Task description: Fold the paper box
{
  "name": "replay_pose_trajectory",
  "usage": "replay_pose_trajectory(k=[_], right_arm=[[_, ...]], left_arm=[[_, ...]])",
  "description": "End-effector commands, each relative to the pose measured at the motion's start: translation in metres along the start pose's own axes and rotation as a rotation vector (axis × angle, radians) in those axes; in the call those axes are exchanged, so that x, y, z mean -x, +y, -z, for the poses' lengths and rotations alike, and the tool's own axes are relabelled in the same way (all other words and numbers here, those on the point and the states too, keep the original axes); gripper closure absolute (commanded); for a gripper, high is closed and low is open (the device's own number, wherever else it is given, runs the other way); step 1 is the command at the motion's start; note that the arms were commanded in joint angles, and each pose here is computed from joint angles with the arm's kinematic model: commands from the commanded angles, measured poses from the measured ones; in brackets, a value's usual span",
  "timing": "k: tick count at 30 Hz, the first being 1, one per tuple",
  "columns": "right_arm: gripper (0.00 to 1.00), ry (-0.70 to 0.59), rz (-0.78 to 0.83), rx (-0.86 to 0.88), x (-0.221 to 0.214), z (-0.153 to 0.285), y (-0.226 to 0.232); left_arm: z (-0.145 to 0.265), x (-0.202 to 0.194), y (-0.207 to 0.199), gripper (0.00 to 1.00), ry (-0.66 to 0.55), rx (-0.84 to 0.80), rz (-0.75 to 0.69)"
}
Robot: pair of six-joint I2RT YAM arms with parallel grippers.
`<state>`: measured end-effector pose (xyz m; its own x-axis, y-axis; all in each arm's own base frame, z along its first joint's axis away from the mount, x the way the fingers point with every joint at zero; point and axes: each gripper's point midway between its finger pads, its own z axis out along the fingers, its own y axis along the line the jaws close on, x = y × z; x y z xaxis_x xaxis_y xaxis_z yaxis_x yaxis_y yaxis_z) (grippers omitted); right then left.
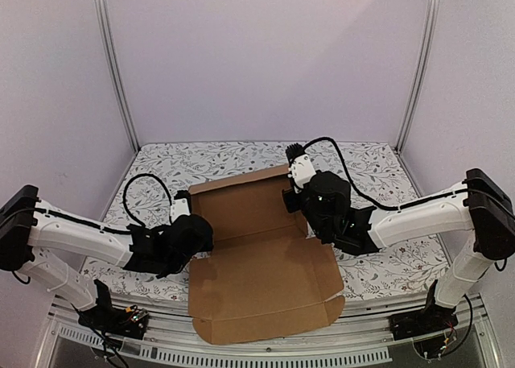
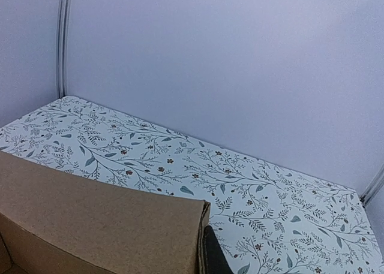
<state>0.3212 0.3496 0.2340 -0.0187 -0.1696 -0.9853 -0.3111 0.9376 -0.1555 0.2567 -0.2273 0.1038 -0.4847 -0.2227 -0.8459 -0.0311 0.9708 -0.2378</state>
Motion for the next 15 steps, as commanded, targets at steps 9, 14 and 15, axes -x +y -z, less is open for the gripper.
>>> replay_pose_trajectory(k=[9,14,15], right_arm=[[0.62,-0.016,-0.04,0.089,0.008,0.009,0.014],[0.53,0.057,-0.088,0.136,-0.021,0.022,0.015],[0.53,0.071,-0.109,0.139,-0.027,0.026,0.014]], left_arm=[[0.007,0.011,-0.014,1.0,-0.015,-0.035,0.015],[0.007,0.016,-0.014,1.0,-0.028,-0.02,0.0],[0.007,0.016,-0.013,1.0,-0.026,-0.011,-0.011]])
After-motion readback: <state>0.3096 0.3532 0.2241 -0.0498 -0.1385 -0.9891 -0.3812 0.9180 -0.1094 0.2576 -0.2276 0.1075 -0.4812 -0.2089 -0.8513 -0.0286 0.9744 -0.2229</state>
